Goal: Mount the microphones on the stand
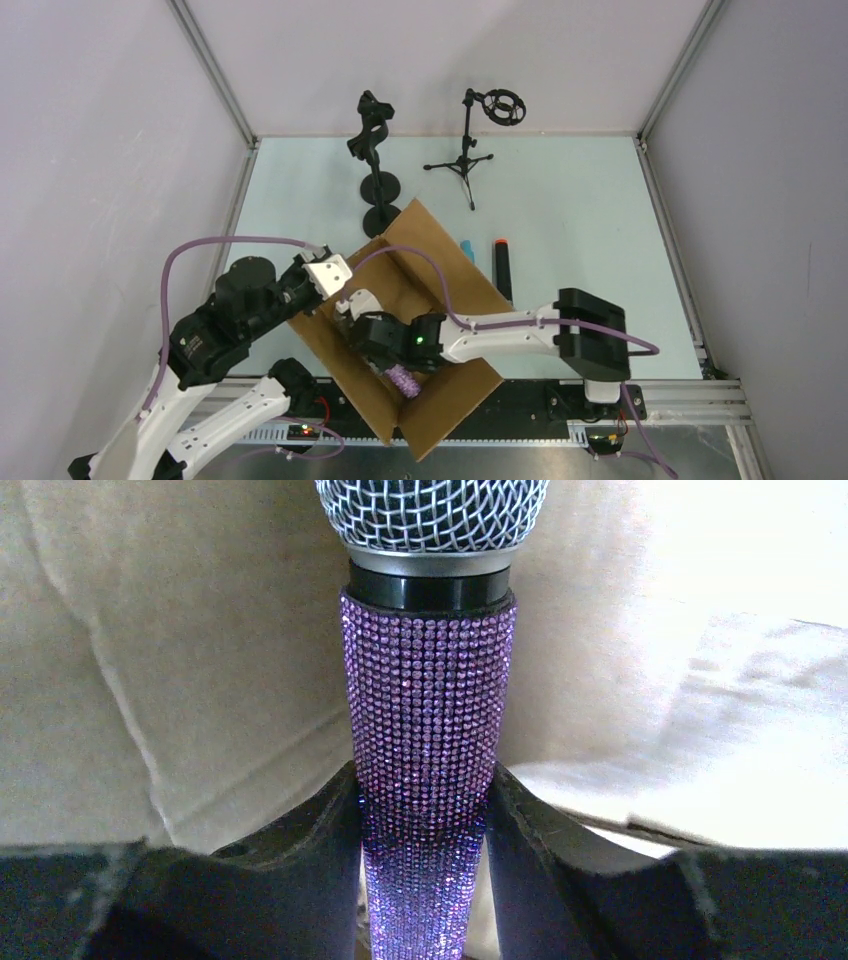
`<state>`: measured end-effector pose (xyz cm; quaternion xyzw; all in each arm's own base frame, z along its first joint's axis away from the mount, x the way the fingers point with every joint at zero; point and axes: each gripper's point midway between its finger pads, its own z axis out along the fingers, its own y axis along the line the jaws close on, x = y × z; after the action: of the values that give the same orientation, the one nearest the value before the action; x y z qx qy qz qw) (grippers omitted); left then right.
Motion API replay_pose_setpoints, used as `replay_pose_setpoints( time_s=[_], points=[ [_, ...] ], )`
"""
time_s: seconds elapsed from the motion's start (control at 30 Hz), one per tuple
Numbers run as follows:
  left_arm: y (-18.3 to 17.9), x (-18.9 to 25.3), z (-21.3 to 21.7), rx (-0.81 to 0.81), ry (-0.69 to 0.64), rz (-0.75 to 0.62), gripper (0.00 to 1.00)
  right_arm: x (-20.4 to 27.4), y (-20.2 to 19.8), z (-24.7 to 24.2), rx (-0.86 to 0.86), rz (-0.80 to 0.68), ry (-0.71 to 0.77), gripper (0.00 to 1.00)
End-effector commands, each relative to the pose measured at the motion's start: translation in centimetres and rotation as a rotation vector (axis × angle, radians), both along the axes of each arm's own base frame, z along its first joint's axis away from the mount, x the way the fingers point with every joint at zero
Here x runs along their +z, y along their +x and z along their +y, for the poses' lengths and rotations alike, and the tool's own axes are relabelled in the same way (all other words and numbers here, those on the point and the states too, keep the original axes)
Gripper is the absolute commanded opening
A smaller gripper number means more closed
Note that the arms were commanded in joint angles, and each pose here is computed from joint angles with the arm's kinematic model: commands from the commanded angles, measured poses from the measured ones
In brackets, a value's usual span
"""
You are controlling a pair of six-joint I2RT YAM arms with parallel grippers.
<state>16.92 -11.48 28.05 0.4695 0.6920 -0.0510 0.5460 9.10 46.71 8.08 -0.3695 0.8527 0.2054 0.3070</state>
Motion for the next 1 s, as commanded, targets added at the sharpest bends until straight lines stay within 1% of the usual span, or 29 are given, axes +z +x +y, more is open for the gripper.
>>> replay_pose_setpoints(
  time_s=[0.0, 0.03, 0.07, 0.1, 0.2, 0.23, 0.27, 0.33, 0.37, 0.4, 0.43, 0.47, 0.57, 0.6, 0.63, 0.67, 0.7, 0.73, 0.77, 0.8, 0.83, 0.87, 0.93, 0.97],
  points=[
    [-0.4, -0.4, -1.0, -0.043, -0.039, 0.011, 0.00, 9.3, 2.1, -2.8, -0.056, -0.121, 0.122, 0.01],
    [-0.4, -0.6, -1.0, -0.040, -0.037, 0.015, 0.00, 12.1, 2.3, -3.5, -0.060, -0.141, 0.175, 0.00],
    [-0.4, -0.7, -1.0, -0.036, -0.036, 0.019, 0.00, 13.1, 2.3, -4.2, -0.062, -0.147, 0.185, 0.00],
    [-0.3, -0.7, -0.8, -0.028, -0.034, 0.018, 0.00, 15.6, 2.2, -5.1, -0.064, -0.160, 0.237, 0.00],
    [0.1, -0.8, -0.6, -0.003, -0.021, 0.019, 0.00, 19.6, 1.8, -8.0, -0.069, -0.177, 0.294, 0.00],
    [0.4, -1.0, -0.3, 0.019, -0.009, 0.019, 0.00, 21.5, 1.8, -9.7, -0.081, -0.182, 0.332, 0.00],
    [0.7, -1.1, 0.0, 0.041, -0.002, 0.015, 0.00, 22.4, 2.0, -10.6, -0.106, -0.189, 0.349, 0.00],
    [1.1, -1.7, 0.6, 0.079, 0.025, 0.016, 0.00, 24.7, 2.9, -14.0, -0.176, -0.198, 0.395, 0.00],
    [1.2, -1.9, 0.9, 0.092, 0.037, 0.013, 0.00, 25.7, 3.8, -16.5, -0.232, -0.201, 0.408, 0.00],
    [1.6, -2.4, 1.6, 0.128, 0.066, 0.006, 0.00, 26.0, 4.4, -17.9, -0.288, -0.190, 0.419, 0.00],
    [1.8, -2.6, 2.0, 0.150, 0.081, 0.000, 0.00, 26.0, 5.7, -20.7, -0.362, -0.194, 0.402, 0.00],
    [2.2, -3.1, 2.8, 0.182, 0.122, -0.011, 0.00, 25.9, 6.2, -22.4, -0.408, -0.192, 0.403, 0.00],
    [2.8, -4.1, 4.6, 0.245, 0.195, -0.031, 0.00, 23.0, 9.3, -28.0, -0.596, -0.193, 0.281, 0.00],
    [3.0, -4.5, 5.2, 0.265, 0.222, -0.035, 0.00, 21.6, 9.5, -28.8, -0.610, -0.174, 0.242, 0.00],
    [3.2, -4.6, 5.7, 0.287, 0.235, -0.035, 0.00, 19.9, 10.6, -30.5, -0.678, -0.161, 0.188, 0.00],
    [3.3, -4.8, 6.1, 0.303, 0.247, -0.033, 0.00, 18.9, 10.9, -31.0, -0.686, -0.140, 0.163, 0.00],
    [3.6, -4.9, 6.6, 0.327, 0.259, -0.031, 0.00, 17.2, 11.8, -32.5, -0.753, -0.115, 0.124, 0.00],
    [3.8, -5.1, 7.0, 0.347, 0.270, -0.030, 0.00, 16.2, 12.8, -33.4, -0.791, -0.089, 0.119, 0.00],
    [4.0, -5.2, 7.6, 0.374, 0.287, -0.023, 0.00, 14.3, 13.0, -33.9, -0.804, -0.058, 0.087, 0.01],
    [4.4, -5.5, 8.3, 0.412, 0.303, -0.015, 0.00, 13.5, 14.0, -34.6, -0.836, -0.040, 0.090, 0.01],
    [4.6, -5.5, 8.7, 0.432, 0.317, -0.015, 0.00, 11.8, 13.9, -34.8, -0.837, 0.001, 0.065, 0.01],
    [5.0, -5.5, 9.5, 0.471, 0.324, -0.010, 0.00, 10.8, 14.9, -35.5, -0.875, 0.014, 0.055, 0.02],
    [5.7, -5.5, 10.7, 0.523, 0.338, -0.008, 0.00, 8.5, 15.9, -36.3, -0.895, 0.041, 0.014, 0.02],
    [5.9, -5.5, 11.0, 0.525, 0.347, -0.012, 0.00, 7.0, 16.1, -36.7, -0.896, 0.056, -0.035, 0.02]
  ],
)
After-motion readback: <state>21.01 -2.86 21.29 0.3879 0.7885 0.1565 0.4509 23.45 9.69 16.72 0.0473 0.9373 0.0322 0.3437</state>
